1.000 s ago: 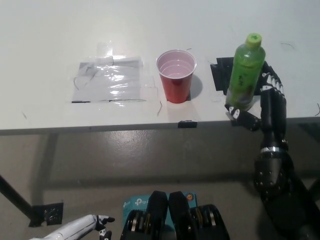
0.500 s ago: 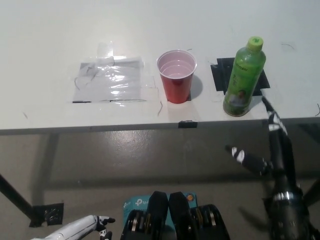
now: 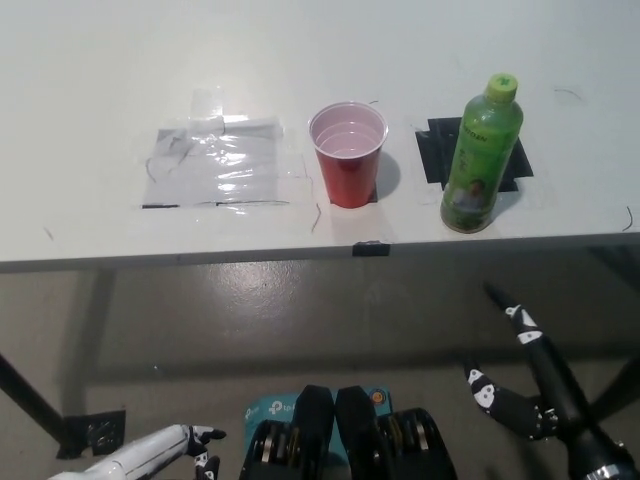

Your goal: The robot uses its right hand to pick up a bottle kept in the middle of the desk and tilt it into a cup kept next to it to pour water out

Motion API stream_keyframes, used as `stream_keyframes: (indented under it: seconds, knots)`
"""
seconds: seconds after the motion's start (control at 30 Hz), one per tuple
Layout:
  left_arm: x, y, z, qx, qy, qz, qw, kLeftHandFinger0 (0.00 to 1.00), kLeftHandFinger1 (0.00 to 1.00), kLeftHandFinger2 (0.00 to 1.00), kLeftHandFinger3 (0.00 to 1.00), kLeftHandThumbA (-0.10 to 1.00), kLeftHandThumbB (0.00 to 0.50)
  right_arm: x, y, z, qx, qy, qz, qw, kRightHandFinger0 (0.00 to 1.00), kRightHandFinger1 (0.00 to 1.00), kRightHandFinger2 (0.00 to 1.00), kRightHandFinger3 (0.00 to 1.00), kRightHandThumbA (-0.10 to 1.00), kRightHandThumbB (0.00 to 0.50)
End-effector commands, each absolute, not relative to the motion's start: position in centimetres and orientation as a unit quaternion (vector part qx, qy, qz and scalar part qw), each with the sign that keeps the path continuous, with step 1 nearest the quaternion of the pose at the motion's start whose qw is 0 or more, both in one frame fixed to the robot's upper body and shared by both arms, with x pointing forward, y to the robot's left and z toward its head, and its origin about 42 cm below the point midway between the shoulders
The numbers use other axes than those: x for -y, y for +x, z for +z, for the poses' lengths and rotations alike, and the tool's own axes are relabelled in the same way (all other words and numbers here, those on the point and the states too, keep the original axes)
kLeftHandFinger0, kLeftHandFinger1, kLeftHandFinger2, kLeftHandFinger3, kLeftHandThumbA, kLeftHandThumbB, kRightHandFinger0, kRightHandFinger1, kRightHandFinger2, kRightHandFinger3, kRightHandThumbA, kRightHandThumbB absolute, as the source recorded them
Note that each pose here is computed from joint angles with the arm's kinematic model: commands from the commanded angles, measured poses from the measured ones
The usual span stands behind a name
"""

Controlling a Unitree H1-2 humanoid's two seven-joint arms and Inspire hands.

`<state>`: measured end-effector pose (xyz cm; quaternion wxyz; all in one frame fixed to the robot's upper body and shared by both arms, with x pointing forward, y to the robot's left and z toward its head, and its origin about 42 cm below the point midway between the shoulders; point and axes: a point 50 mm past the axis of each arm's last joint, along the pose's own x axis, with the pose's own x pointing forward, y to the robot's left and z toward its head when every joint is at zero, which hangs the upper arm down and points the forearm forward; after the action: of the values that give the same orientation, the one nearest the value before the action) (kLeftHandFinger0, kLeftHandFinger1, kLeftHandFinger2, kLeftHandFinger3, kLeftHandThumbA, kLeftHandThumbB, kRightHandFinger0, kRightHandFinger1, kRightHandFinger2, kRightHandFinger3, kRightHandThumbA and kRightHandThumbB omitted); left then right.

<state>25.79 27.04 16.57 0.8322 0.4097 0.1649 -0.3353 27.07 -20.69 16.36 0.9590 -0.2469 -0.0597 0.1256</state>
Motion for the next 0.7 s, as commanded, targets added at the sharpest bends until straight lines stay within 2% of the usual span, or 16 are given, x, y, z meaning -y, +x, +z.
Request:
stream_keyframes:
  seconds: [0.0,0.13,0.2,0.23,0.3,0.37,0.4,0.6,0.67]
  knots:
    - [-27.23,26.49,17.94,-0.148,0.431,-0.319,0.831,1.0,1.0,1.0,1.0,1.0,0.398,19.89,27.45,18.56,0.105,-0.247,0.218,0.938,1.0,1.0,1.0,1.0,0.43,0.292]
    - [-27.29,26.65,17.9,-0.148,0.42,-0.32,0.836,1.0,1.0,1.0,1.0,1.0,0.414,19.96,27.71,18.4,0.107,-0.249,0.223,0.936,1.0,1.0,1.0,1.0,0.37,0.298]
    - [-27.44,26.64,17.89,-0.15,0.412,-0.319,0.84,1.0,1.0,1.0,1.0,1.0,0.424,19.92,27.83,18.54,0.108,-0.251,0.225,0.935,1.0,1.0,1.0,1.0,0.36,0.281]
    - [-27.43,26.63,17.92,-0.149,0.415,-0.318,0.84,1.0,1.0,1.0,1.0,1.0,0.422,19.93,27.85,18.53,0.108,-0.251,0.225,0.935,1.0,1.0,1.0,1.0,0.35,0.273]
    - [-27.43,26.84,18.23,-0.142,0.416,-0.315,0.841,1.0,1.0,1.0,1.0,1.0,0.381,19.99,28.02,18.54,0.109,-0.252,0.221,0.936,1.0,1.0,1.0,1.0,0.33,0.268]
    - [-27.39,26.96,18.32,-0.141,0.418,-0.319,0.839,1.0,1.0,1.0,1.0,1.0,0.378,19.99,28.0,18.51,0.107,-0.251,0.219,0.937,1.0,1.0,1.0,1.0,0.32,0.268]
    - [-27.42,27.13,18.36,-0.142,0.418,-0.321,0.838,1.0,1.0,1.0,1.0,1.0,0.397,19.94,27.83,18.52,0.105,-0.251,0.215,0.938,1.0,1.0,1.0,1.0,0.31,0.262]
    - [-27.27,27.07,18.61,-0.138,0.415,-0.331,0.836,1.0,1.0,1.0,1.0,1.0,0.361,20.15,27.46,18.49,0.087,-0.265,0.217,0.936,1.0,1.0,1.0,1.0,0.32,0.244]
    - [-27.3,27.24,18.82,-0.136,0.418,-0.329,0.836,1.0,1.0,1.0,1.0,1.0,0.366,20.12,27.66,18.64,0.087,-0.27,0.219,0.933,1.0,1.0,1.0,1.0,0.32,0.233]
